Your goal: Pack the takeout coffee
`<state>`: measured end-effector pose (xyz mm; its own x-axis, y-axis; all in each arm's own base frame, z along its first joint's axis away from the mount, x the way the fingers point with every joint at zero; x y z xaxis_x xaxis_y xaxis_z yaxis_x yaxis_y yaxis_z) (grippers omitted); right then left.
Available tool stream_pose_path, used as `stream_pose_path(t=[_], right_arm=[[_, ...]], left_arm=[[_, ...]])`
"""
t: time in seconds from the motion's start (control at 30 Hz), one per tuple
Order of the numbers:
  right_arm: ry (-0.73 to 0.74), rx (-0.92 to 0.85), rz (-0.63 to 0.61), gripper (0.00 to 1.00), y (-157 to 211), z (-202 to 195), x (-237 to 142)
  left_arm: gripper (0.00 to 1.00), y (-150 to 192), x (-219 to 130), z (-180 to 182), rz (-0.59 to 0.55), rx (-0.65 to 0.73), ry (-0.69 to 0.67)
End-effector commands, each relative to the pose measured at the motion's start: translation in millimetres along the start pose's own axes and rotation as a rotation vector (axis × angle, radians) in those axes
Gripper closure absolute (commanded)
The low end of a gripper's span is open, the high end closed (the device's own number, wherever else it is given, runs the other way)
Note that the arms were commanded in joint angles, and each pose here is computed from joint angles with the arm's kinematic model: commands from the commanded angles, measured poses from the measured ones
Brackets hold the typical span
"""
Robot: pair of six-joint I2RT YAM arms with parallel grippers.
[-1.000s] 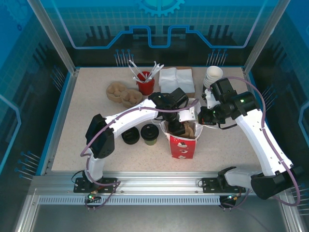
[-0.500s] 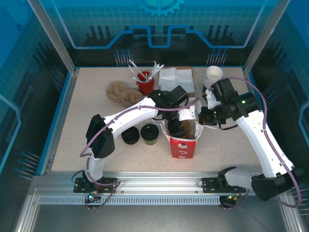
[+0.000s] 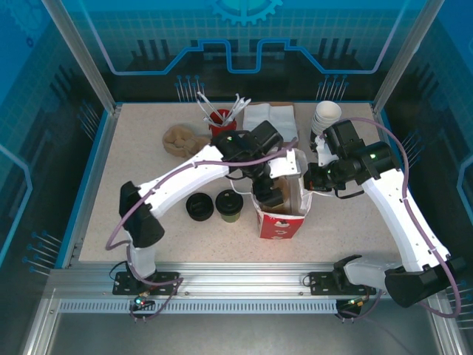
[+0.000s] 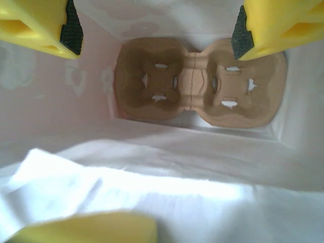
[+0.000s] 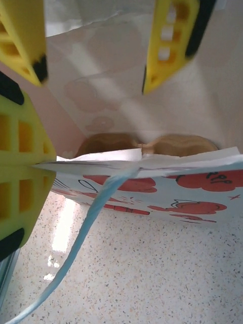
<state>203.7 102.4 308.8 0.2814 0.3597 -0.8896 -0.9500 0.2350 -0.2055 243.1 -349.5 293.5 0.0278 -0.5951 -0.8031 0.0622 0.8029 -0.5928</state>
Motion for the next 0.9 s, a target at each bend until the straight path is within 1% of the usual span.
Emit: stream_pose_path(t=[0.0, 0.13, 0.2, 0.3, 0.4, 0.5, 0.67, 0.87], right_arm=[[-0.033, -0.002, -0.036, 1.00, -1, 4, -7], [-0.067, -0.016, -0.060, 1.00, -2, 7, -10], [-0.102, -0.034, -0.085, 1.00, -1, 9, -14], [-0.175, -0.080, -0.124, 1.00, 3, 13, -20], [-0.237, -0.112, -0.165, 1.00, 8, 15, -26], [-0.309, -0.152, -0.196, 1.00, 15, 17, -30], [-0.388, -0.203, -0.227, 1.00, 25, 18, -35], [-0.415, -0.193, -0.227, 1.00, 30, 17, -36]], left_arm=[[0.21, -26, -43, -12, -0.155, -0.020, -0.050], [0.21, -39, -79, -19, -0.282, -0.045, -0.120], [0.21, -44, -102, -25, -0.363, -0.053, -0.170], [0.20, -46, -132, -34, -0.471, -0.062, -0.253], [0.19, -40, -157, -43, -0.552, -0.075, -0.339], [0.18, -29, -175, -52, -0.601, -0.091, -0.417], [0.17, -8, -189, -63, -0.645, -0.126, -0.508], [0.16, 13, -189, -69, -0.629, -0.179, -0.560]])
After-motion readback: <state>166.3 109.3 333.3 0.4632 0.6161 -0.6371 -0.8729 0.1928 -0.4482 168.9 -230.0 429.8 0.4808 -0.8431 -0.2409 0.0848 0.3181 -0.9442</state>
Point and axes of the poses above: each hand's point on the last joint's axis, 136 mm out from that joint toward the fingers, its own x axis out along the fingers, its own z axis along the line the jaws close on, y = z × x, the point moved 6 cm from there along -x, back along the fingers, and after that the axes turned 14 degrees about x, right-handed, at the moved point
